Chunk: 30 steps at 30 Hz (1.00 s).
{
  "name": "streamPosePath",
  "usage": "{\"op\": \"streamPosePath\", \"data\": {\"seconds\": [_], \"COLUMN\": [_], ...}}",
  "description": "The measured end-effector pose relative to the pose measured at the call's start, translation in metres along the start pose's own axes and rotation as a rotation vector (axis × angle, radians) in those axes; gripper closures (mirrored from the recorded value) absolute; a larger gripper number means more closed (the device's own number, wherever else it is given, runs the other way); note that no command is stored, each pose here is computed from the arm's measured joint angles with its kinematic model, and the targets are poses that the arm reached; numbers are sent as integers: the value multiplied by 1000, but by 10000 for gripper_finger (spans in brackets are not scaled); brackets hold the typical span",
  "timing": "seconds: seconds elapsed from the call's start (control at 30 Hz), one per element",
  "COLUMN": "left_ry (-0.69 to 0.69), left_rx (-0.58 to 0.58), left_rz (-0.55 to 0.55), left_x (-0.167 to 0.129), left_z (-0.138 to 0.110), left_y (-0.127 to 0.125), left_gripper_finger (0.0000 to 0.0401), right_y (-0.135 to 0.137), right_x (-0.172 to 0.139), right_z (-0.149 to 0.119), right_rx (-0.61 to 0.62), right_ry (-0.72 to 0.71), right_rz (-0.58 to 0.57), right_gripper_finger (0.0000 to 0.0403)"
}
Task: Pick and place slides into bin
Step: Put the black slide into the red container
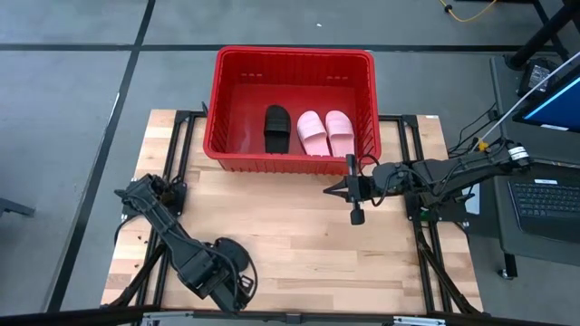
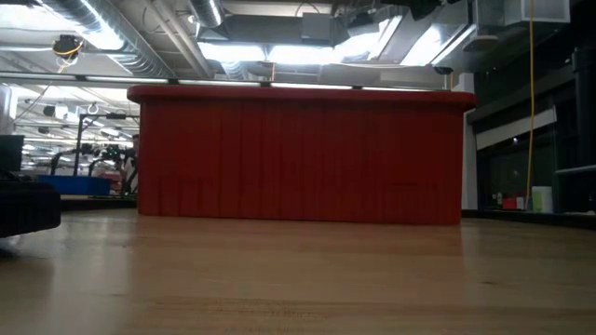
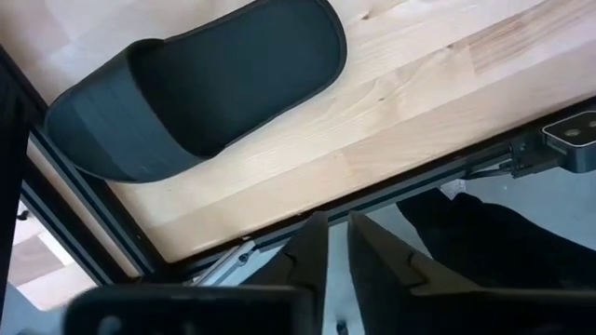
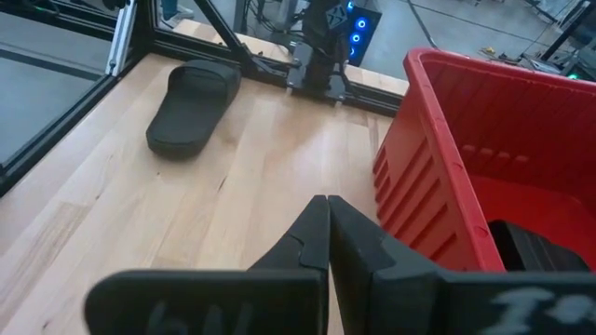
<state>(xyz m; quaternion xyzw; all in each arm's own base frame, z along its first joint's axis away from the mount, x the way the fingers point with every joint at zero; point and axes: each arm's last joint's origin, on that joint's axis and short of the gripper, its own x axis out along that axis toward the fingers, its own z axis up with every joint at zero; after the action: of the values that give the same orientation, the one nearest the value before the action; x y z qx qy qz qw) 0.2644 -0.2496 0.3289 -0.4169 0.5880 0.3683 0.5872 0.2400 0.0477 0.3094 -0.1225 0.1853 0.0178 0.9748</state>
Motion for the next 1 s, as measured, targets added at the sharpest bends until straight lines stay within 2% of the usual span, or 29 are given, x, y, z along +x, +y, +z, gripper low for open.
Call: {"op": "streamPosePath", "data": {"seconds": [0.3,0.4,0.63,0.8,1.0], "left_ry": [-3,-8,-9,8,-12], "left_rx": [12,62,85,29,23], "left_rz": [2,18,130,205,213], "left_x": [1,7,47,71,77], "left_z": [-4,-6,-14,-19,-19], "left_y": [1,-2,-19,-27,-29], "left_gripper_finger": [278,260,256,258,258], "right_y": [0,0,0,0,0], "right_x": [0,0,0,0,0], "right_z": [0,0,-1,-1,-1], "right_rx": [2,3,1,3,5], "right_ry": [0,1,7,7,7], "right_rz": [0,1,1,1,1], "right_gripper_finger": [396,396,396,396,396]}}
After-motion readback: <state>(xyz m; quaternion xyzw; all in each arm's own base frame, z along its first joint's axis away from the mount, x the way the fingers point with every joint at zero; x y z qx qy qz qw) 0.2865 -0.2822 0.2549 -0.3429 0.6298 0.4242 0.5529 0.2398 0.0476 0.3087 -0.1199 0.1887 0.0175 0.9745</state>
